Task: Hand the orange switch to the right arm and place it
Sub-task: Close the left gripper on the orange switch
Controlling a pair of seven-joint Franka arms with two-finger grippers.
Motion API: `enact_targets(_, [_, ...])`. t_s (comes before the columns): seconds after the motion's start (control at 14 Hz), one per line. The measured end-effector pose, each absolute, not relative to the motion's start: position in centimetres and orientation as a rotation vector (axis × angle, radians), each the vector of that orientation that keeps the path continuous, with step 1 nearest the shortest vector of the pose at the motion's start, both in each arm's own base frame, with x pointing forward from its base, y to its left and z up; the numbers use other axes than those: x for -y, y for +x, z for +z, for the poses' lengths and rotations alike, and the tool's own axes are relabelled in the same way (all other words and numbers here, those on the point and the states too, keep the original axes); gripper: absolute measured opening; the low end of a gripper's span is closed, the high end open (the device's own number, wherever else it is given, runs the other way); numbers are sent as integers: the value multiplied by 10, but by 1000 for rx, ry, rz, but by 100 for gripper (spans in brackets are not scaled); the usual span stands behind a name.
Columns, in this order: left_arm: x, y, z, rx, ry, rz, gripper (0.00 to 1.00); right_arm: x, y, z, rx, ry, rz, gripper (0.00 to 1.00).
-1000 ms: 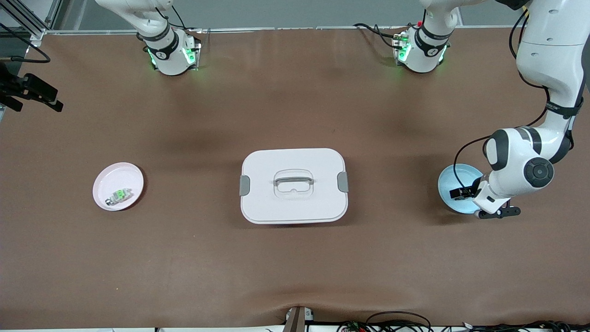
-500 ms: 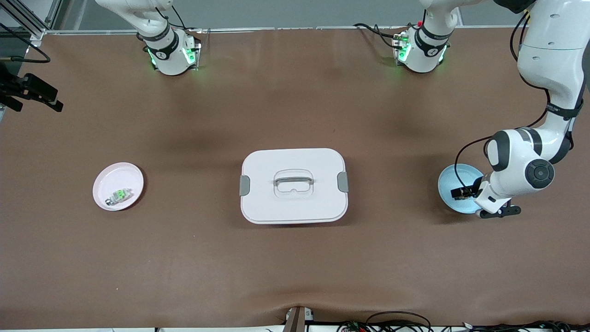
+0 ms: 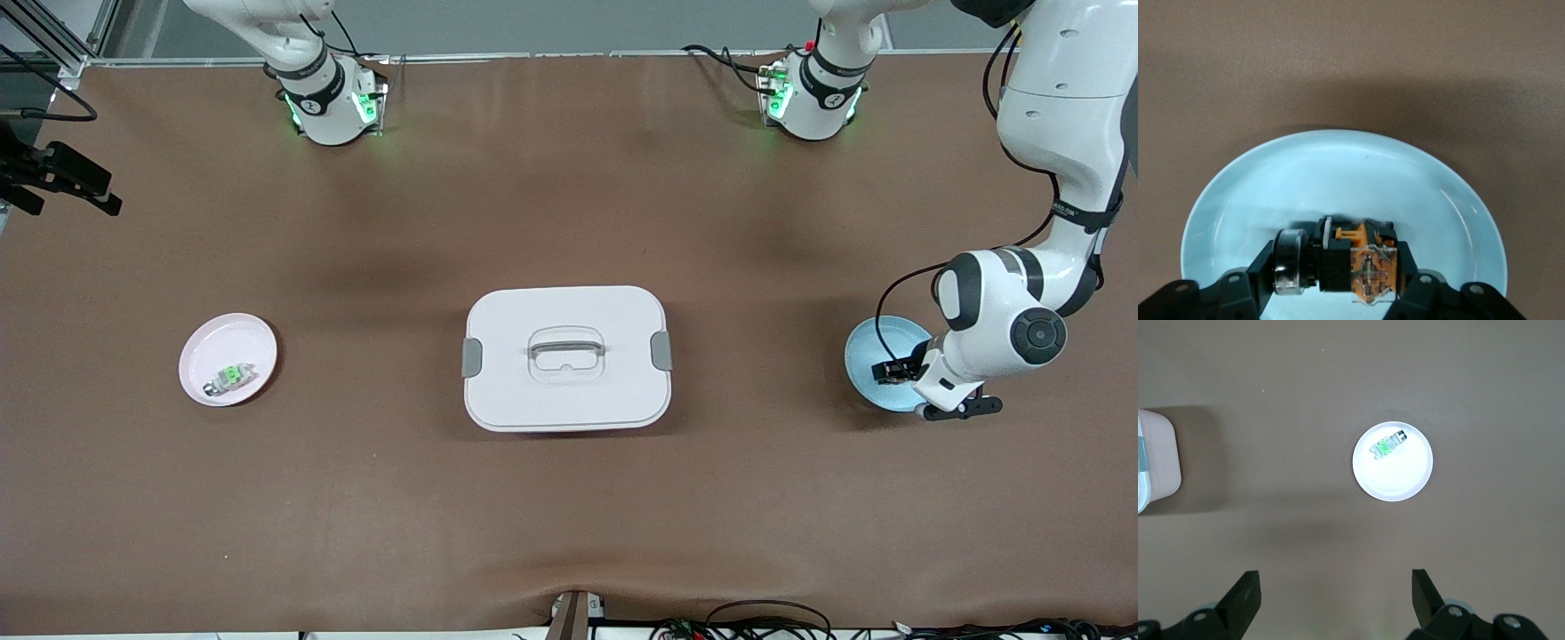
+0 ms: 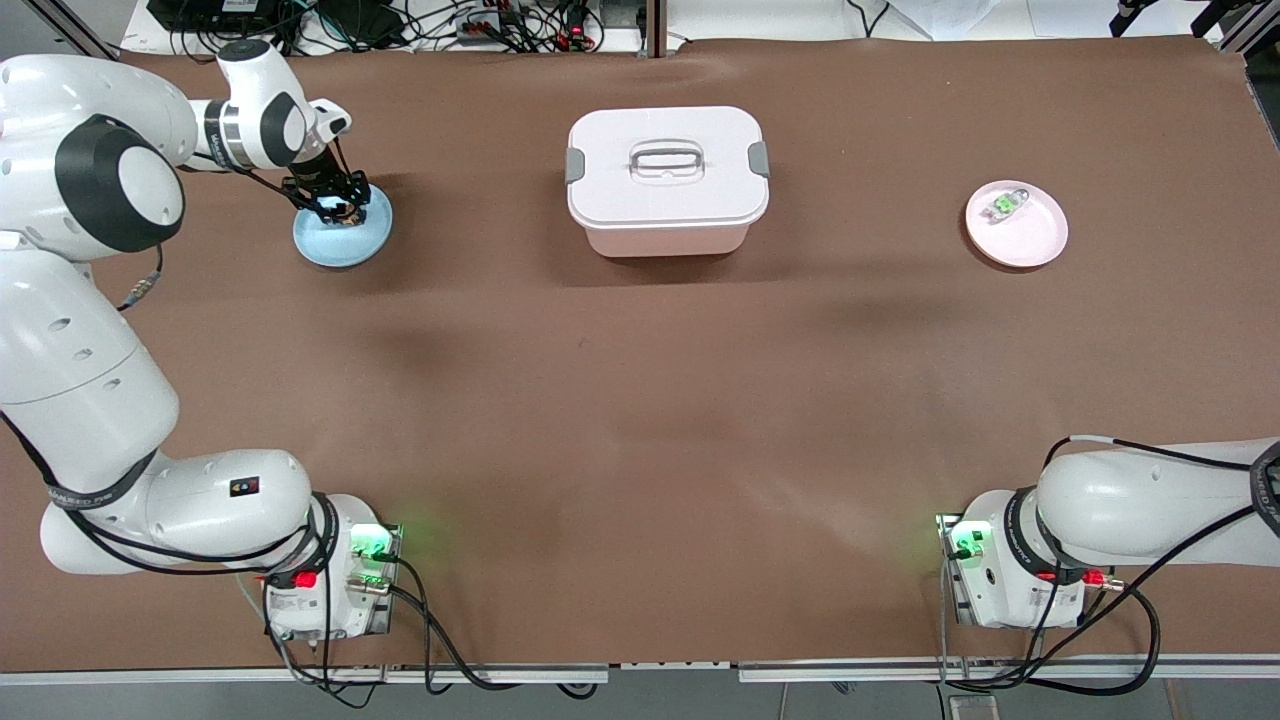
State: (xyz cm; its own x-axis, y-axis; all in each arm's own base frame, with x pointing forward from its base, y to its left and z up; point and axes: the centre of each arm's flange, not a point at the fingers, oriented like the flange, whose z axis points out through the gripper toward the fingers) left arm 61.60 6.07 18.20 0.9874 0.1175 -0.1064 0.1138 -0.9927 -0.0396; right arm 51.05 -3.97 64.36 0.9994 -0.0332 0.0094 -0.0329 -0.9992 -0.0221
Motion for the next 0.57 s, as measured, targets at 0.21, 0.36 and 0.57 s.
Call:
enact_targets(0.21, [-57,617,189,174,-3098,189,72,40,510,644,-52,-3119,-15,100])
enact_targets(0.36, [-51,621,210,159,-3096,197,72,40,510,644,-52,-3119,-15,100])
enact_targets(0.57, [-22,626,267,93,-3103,209,72,40,510,644,-52,-3119,-15,100])
